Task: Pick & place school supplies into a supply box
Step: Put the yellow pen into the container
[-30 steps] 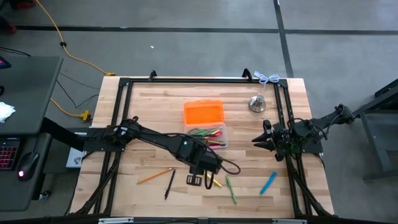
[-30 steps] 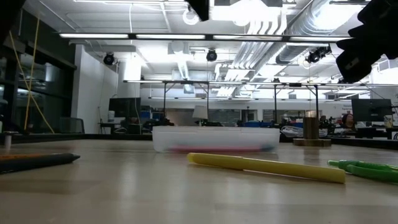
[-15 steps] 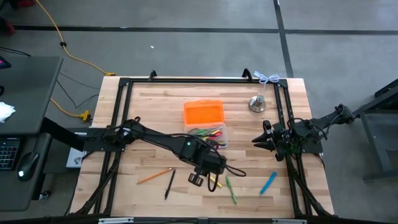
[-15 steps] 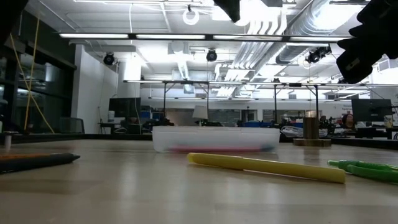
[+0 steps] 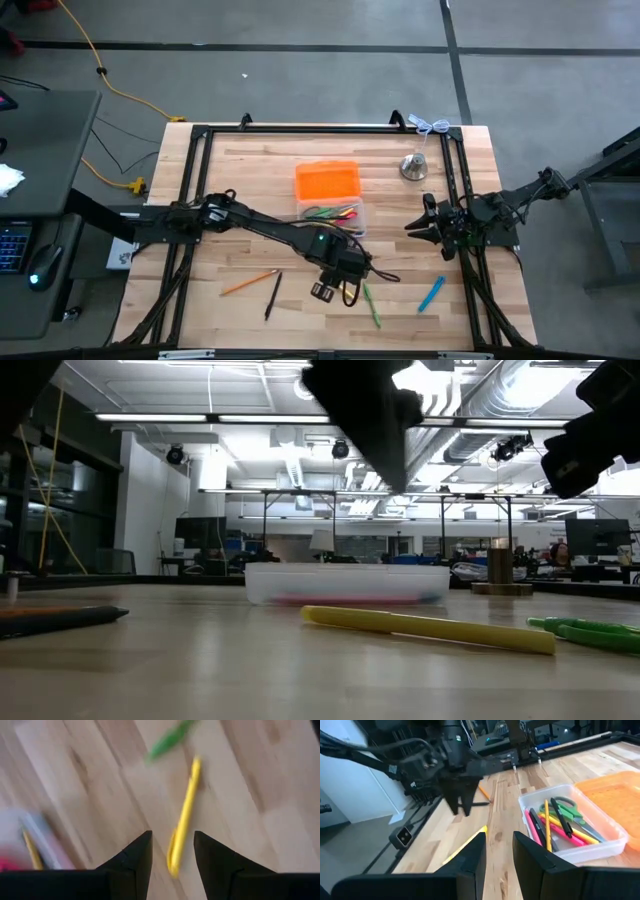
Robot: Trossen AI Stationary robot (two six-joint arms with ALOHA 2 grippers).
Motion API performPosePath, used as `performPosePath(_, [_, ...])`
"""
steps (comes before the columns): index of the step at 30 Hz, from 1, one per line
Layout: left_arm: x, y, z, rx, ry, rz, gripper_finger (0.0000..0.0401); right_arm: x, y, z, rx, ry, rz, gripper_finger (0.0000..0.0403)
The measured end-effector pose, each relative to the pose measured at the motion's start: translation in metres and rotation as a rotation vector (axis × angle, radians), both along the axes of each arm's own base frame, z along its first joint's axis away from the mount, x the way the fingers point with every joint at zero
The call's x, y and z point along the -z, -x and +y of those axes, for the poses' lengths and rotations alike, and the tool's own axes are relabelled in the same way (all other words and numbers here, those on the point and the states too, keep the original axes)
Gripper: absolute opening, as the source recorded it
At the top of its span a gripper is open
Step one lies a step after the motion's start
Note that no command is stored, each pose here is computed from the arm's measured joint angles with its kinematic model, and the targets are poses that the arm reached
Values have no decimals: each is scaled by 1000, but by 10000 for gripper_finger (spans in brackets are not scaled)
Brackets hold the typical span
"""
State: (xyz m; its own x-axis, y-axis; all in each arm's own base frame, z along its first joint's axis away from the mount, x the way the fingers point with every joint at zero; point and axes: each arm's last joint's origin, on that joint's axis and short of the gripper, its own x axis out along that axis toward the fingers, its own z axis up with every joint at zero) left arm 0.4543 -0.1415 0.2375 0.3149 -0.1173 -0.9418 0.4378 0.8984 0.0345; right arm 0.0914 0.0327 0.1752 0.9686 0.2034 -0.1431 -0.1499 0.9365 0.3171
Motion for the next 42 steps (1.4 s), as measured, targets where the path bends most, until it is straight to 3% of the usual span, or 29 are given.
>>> performPosePath(14, [43, 2, -1, 34, 5, 46, 175, 2, 0, 0, 15, 10, 25, 74])
performPosePath(22, [43, 1, -13, 67, 35, 2, 175, 2, 0, -1, 41, 3, 24, 74])
performPosePath(29, [60, -4, -23, 80, 37, -12, 175, 2, 0, -1, 47, 2, 24, 74])
performPosePath(31, [67, -2, -22, 76, 21, 29, 175, 2, 0, -1, 47, 2, 24, 74])
performPosePath(42, [71, -8, -23, 60, -9, -24, 175, 3, -1, -1, 50, 7, 34, 74])
